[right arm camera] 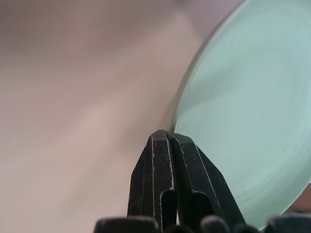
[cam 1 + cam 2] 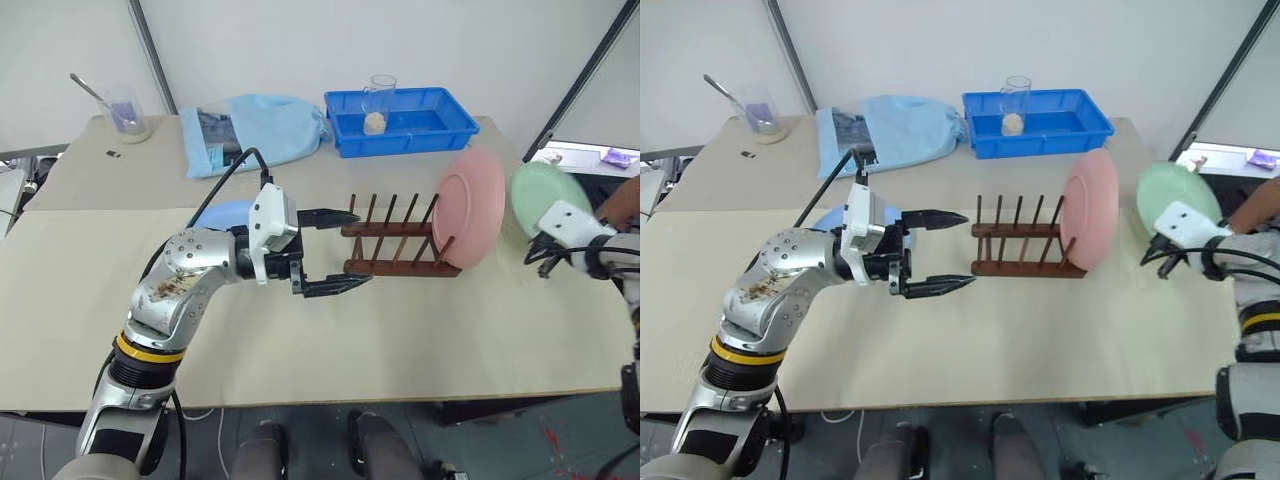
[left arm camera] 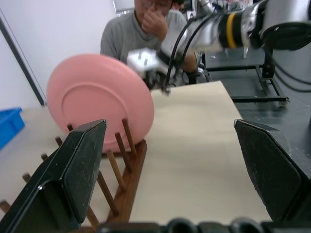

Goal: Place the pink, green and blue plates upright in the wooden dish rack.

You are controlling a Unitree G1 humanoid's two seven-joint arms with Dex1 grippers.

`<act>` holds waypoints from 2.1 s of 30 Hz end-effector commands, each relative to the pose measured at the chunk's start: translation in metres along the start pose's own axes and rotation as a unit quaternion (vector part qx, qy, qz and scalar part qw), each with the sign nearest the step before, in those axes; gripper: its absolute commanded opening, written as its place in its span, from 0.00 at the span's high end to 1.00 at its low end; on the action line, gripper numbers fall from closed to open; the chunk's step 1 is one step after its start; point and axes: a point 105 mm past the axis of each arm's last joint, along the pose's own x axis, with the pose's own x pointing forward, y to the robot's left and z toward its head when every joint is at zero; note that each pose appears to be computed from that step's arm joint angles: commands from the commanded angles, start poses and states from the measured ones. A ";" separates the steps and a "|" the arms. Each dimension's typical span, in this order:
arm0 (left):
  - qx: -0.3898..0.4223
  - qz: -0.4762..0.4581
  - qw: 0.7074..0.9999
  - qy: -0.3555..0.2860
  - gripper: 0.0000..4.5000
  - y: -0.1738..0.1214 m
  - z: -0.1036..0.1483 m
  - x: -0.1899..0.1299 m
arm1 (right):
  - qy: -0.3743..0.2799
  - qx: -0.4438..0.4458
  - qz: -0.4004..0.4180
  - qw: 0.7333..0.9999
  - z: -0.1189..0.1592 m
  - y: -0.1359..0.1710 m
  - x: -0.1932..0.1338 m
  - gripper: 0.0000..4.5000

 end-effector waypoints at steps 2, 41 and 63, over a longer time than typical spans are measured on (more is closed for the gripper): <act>0.021 0.037 0.999 0.000 0.00 0.008 0.013 -0.017 | -0.109 -0.017 -0.085 0.990 0.065 -0.047 -0.048 1.00; 0.032 0.047 0.998 0.038 0.00 -0.001 0.004 -0.033 | -0.375 0.375 0.317 0.786 0.206 0.066 -0.096 1.00; 0.042 0.059 0.997 0.024 0.00 0.002 0.008 -0.029 | -0.325 0.394 0.309 0.802 0.191 0.052 -0.065 1.00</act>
